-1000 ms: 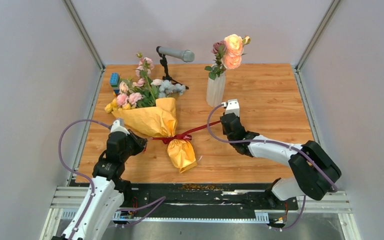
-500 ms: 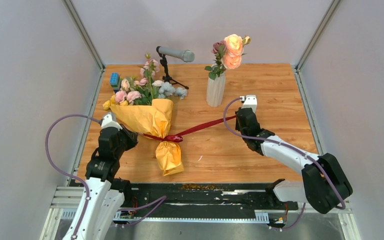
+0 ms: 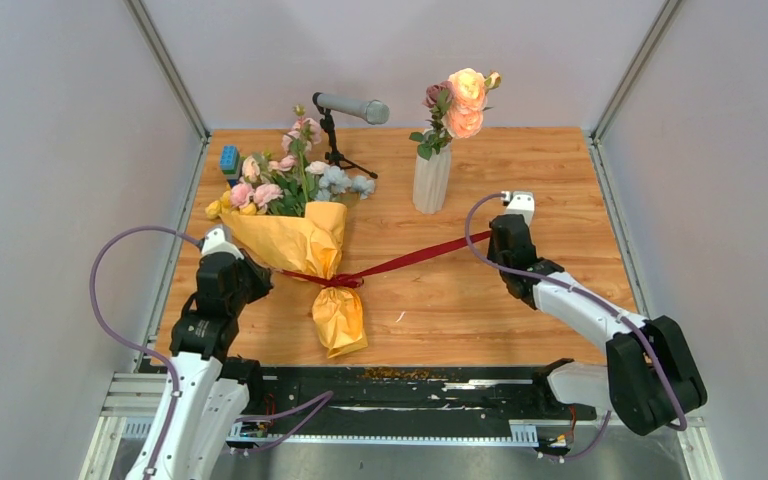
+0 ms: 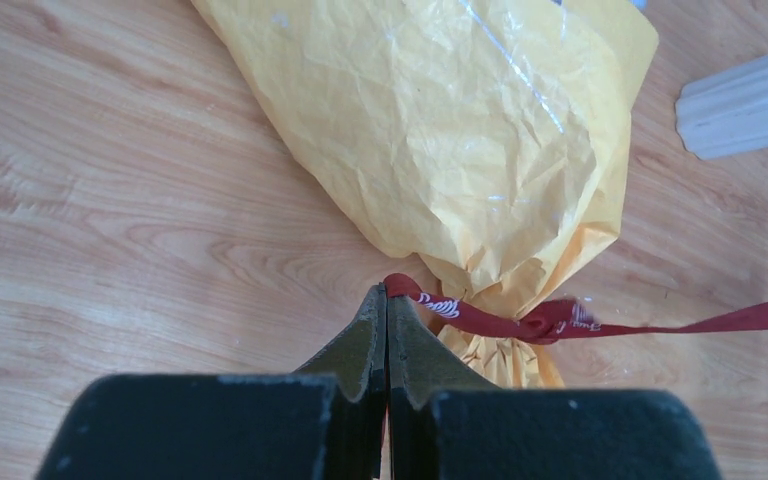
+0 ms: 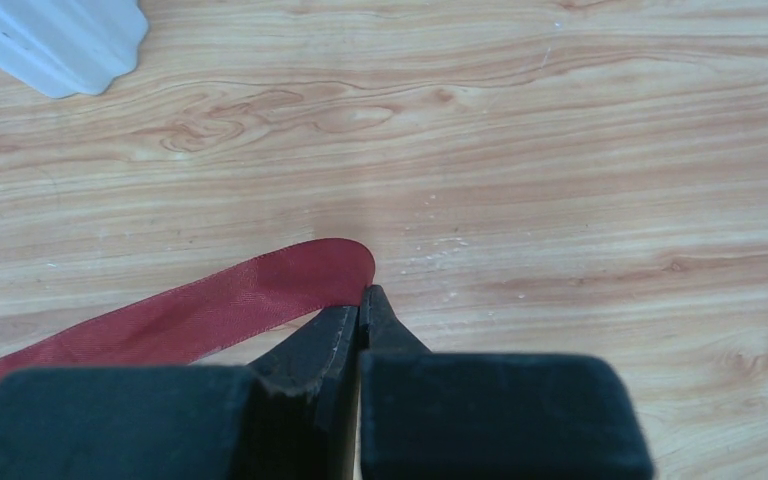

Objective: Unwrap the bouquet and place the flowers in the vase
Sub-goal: Untie the ribbon from the wrapping paper.

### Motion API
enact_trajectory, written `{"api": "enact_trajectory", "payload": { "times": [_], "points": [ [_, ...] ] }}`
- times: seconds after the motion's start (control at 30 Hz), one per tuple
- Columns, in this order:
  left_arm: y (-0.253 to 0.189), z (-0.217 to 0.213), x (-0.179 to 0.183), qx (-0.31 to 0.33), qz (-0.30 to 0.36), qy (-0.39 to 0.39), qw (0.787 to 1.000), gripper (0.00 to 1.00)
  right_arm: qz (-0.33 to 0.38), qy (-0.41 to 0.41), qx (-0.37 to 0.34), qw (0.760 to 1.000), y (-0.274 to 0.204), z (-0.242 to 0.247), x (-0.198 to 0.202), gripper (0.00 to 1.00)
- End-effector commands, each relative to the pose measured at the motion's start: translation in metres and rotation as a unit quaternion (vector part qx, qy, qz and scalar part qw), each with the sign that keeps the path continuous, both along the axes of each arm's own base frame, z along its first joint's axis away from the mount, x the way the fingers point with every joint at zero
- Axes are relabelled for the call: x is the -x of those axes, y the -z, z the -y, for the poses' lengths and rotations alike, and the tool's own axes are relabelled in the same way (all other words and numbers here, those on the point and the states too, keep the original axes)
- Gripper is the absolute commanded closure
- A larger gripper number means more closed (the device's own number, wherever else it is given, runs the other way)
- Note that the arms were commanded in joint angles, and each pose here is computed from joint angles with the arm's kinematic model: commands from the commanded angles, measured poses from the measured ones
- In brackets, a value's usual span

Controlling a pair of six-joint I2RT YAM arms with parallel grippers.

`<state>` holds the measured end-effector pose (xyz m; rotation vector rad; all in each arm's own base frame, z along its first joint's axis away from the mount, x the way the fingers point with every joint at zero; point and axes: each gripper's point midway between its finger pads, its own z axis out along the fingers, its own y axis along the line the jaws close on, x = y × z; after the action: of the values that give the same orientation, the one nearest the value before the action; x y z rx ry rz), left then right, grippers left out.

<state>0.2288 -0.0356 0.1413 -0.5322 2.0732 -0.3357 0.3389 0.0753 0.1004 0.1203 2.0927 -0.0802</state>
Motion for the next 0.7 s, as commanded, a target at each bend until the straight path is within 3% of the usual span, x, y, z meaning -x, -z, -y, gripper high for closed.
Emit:
{"api": "enact_trajectory", "payload": {
  "times": [0.0,0.37,0.67],
  "points": [
    [-0.033,-0.012,-0.006,-0.027,0.04,-0.015,0.999,1.0,0.014,0.013,-0.022,1.0,-0.008,0.007,-0.001,1.0],
    [-0.081,-0.05,0.011,-0.114,0.073,-0.073,0.988,1.0,0.012,0.027,-0.035,0.999,-0.006,0.02,-0.002,1.0],
    [-0.144,-0.102,0.043,-0.246,0.097,-0.149,0.953,1.0,0.004,0.027,-0.044,0.999,-0.007,0.021,-0.001,1.0]
  ]
}}
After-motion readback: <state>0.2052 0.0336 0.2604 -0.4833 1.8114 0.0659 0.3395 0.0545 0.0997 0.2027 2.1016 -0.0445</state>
